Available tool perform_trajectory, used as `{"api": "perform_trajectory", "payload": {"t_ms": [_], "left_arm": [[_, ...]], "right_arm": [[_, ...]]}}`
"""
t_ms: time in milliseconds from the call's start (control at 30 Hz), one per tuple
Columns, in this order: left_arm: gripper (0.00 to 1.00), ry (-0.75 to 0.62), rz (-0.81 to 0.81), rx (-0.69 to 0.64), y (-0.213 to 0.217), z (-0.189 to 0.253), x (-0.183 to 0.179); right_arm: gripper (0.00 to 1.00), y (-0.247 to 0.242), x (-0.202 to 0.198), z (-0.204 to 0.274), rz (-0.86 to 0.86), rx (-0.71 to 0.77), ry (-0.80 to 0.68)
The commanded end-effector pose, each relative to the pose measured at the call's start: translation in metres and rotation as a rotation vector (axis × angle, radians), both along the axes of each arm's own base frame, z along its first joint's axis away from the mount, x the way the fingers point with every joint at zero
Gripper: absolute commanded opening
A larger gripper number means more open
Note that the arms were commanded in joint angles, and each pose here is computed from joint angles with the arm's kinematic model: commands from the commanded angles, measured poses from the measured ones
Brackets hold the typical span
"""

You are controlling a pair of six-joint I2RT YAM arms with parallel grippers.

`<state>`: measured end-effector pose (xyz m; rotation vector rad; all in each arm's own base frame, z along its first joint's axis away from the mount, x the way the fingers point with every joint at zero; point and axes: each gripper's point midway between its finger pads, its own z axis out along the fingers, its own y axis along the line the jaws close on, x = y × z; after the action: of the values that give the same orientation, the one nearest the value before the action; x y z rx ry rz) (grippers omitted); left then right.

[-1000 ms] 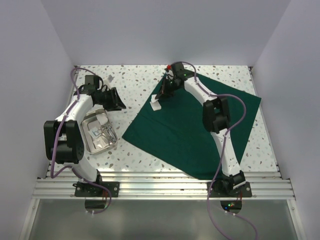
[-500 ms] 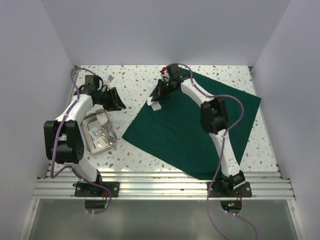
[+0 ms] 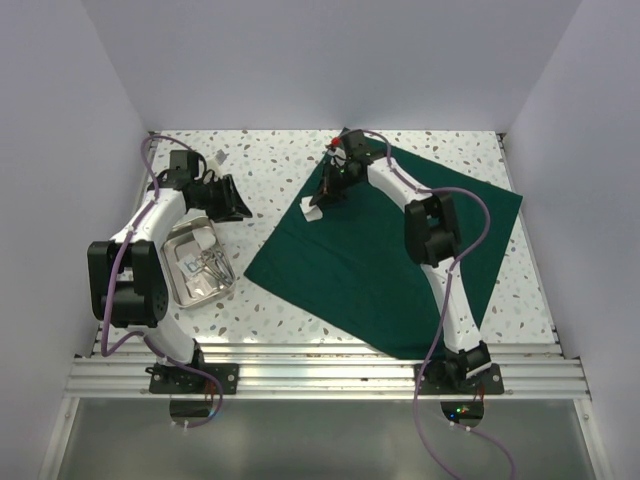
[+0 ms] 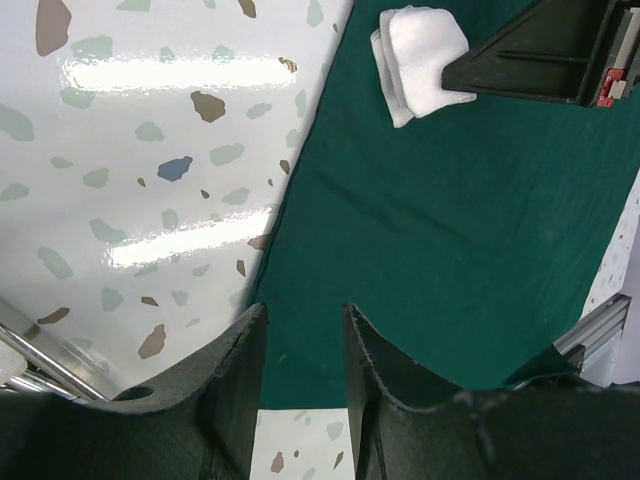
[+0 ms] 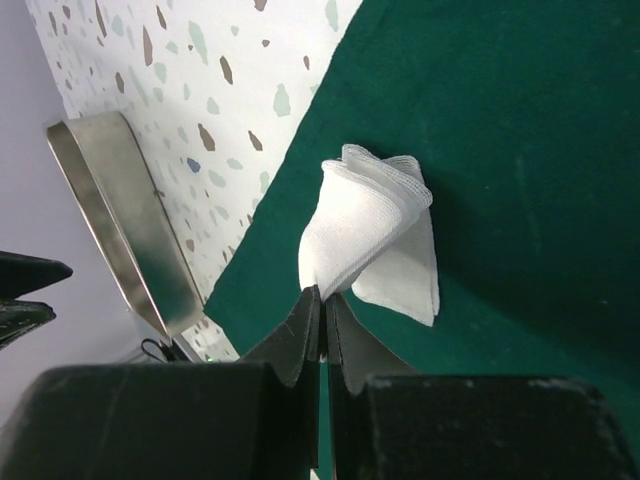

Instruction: Prepare the surgical pack

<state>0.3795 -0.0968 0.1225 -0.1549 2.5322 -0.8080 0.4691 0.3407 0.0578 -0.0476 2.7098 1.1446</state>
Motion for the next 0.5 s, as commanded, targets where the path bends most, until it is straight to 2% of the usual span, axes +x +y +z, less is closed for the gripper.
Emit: {"api": "perform_trajectory", "payload": {"t_ms": [0,233,467], "left_arm": [[0.4,-0.046,-0.015,-0.023,-0.002,0.007,0.006],[0.4,-0.041,-0.015,-0.023,-0.003,0.006,0.006],[0.4,-0.042,-0.013,-0.024,-0.003,0.006,0.006]], "right_arm": [[0.0,-0.004,-0.004,0.014,0.025,0.016,-0.004],[0.0,-0.003,-0.012,0.004,0.051,0.017,0.036],[0.0,0.004,-0.002,0.033,0.047,0.072,-0.035]]}}
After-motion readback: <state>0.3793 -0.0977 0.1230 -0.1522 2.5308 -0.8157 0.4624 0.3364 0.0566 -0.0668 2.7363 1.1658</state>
